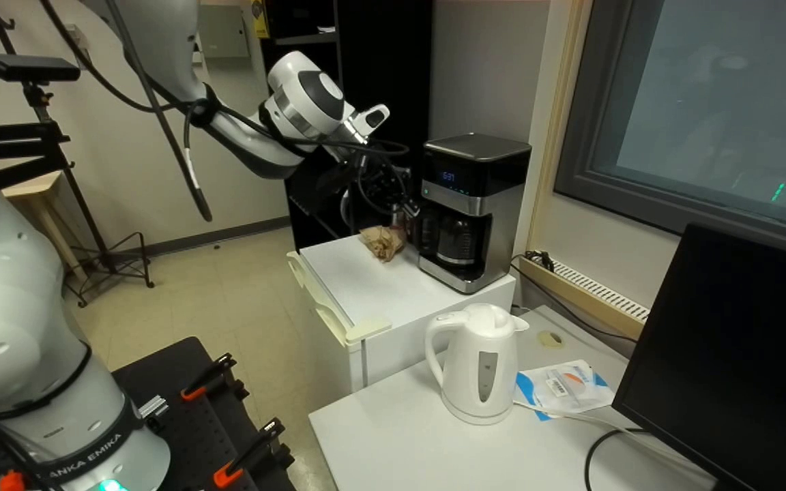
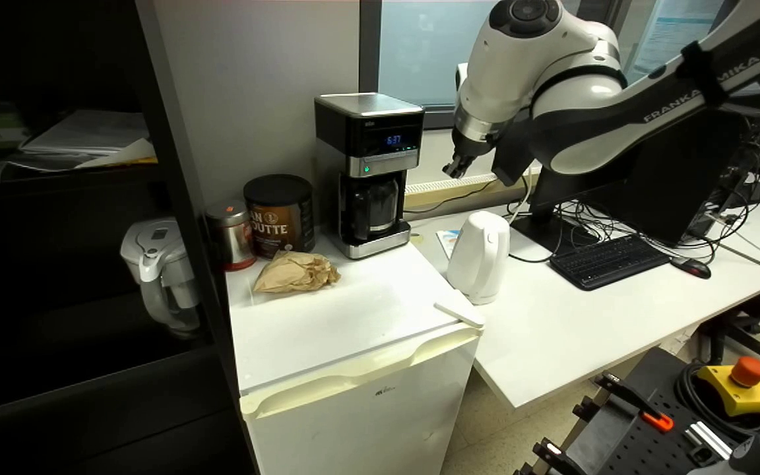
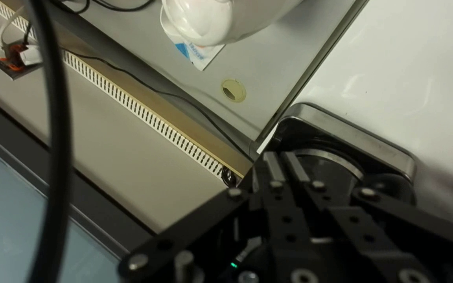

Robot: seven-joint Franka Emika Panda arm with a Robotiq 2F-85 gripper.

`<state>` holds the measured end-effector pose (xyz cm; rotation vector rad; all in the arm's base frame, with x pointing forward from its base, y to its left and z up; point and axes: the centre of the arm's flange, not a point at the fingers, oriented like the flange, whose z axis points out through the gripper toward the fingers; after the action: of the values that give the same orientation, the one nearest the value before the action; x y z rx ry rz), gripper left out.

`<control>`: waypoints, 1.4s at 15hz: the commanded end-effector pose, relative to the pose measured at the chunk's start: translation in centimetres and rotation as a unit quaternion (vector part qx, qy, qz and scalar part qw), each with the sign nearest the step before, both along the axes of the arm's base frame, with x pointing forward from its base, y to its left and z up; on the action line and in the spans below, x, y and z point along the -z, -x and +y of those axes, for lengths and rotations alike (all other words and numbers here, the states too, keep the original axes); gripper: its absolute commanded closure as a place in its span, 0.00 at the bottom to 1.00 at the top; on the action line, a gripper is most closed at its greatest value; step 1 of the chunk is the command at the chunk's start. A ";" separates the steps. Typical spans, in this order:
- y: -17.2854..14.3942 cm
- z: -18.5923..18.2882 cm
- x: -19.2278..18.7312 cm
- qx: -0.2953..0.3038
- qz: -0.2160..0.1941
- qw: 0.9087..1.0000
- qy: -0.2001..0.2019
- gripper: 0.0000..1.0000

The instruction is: Press the button on the coffee machine

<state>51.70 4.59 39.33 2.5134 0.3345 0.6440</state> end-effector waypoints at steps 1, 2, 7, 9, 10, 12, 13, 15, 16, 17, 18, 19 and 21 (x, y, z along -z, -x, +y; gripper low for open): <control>-3.3 0.6 1.2 -0.023 -0.034 0.999 -0.016 1.00; -3.8 0.7 1.4 -0.029 -0.044 0.998 -0.018 1.00; -6.2 0.8 1.9 -0.040 -0.081 0.996 -0.018 1.00; -7.2 0.6 2.3 -0.037 -0.092 0.995 -0.014 1.00; -7.6 0.4 2.4 -0.036 -0.099 0.994 -0.012 1.00; -8.4 0.1 2.8 -0.032 -0.110 0.993 -0.008 1.00; -8.8 -0.2 3.0 -0.031 -0.116 0.993 -0.006 1.00; -9.4 -0.6 3.3 -0.029 -0.126 0.992 -0.003 1.00; -9.6 -0.7 3.4 -0.028 -0.128 0.991 -0.002 1.00; -9.8 -0.9 3.5 -0.027 -0.132 0.991 -0.001 1.00; -10.1 -1.1 3.7 -0.025 -0.136 0.990 -0.001 1.00; -10.3 -1.2 3.8 -0.024 -0.140 0.990 -0.001 1.00; -10.7 -1.3 4.0 -0.022 -0.145 0.989 -0.003 1.00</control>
<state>60.87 3.46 36.10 2.3871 0.2938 0.9688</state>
